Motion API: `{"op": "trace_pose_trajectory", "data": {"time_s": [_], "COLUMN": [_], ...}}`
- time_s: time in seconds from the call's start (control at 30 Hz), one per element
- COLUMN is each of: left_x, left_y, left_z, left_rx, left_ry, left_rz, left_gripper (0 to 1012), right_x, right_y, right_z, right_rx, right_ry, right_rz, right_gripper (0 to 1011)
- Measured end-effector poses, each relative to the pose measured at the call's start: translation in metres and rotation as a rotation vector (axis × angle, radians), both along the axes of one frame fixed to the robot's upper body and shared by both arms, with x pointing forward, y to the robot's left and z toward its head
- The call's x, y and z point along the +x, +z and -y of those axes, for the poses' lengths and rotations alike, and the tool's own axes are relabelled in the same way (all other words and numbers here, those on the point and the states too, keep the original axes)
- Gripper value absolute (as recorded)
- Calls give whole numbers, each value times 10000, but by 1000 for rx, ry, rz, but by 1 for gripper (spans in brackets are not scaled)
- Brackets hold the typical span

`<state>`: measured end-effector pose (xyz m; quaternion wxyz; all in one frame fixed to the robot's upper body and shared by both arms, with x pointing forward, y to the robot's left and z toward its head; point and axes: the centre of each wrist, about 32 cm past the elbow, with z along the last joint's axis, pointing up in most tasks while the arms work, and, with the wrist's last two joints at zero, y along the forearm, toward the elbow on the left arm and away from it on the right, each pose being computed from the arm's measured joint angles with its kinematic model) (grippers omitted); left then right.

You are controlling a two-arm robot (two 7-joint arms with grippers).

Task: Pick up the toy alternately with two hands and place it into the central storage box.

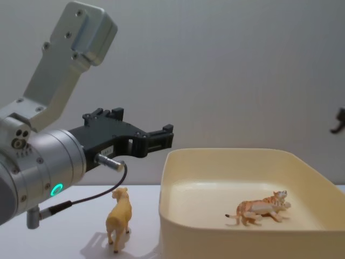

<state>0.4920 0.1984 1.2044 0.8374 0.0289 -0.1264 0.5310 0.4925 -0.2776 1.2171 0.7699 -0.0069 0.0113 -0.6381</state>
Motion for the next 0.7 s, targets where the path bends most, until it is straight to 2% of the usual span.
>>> {"op": "trace_pose_trajectory", "data": {"time_s": [0.13, 0.43, 0.53, 0.57, 0.63, 0.67, 0.7], "left_x": [0, 0, 0, 0, 0, 0, 0], "left_y": [0, 0, 0, 0, 0, 0, 0], "left_z": [0, 0, 0, 0, 0, 0, 0], "left_rx": [0, 0, 0, 0, 0, 0, 0], "left_ry": [0, 0, 0, 0, 0, 0, 0], "left_rz": [0, 0, 0, 0, 0, 0, 0], "left_gripper": [1001, 1001, 1001, 1001, 1001, 1001, 1001], "right_x": [19, 62, 79, 85, 91, 96, 98], "right_y": [102, 179, 187, 189, 192, 194, 195], "right_z": [-130, -340, -399, -421, -444, -462, -470], "right_rx": [18, -1, -10, -14, -17, -21, -22], "right_ry": [57, 146, 168, 178, 186, 193, 196], "right_rz": [1, -50, -67, -74, -80, -86, -89], "right_gripper": [313, 316, 397, 457, 491, 559, 559]}}
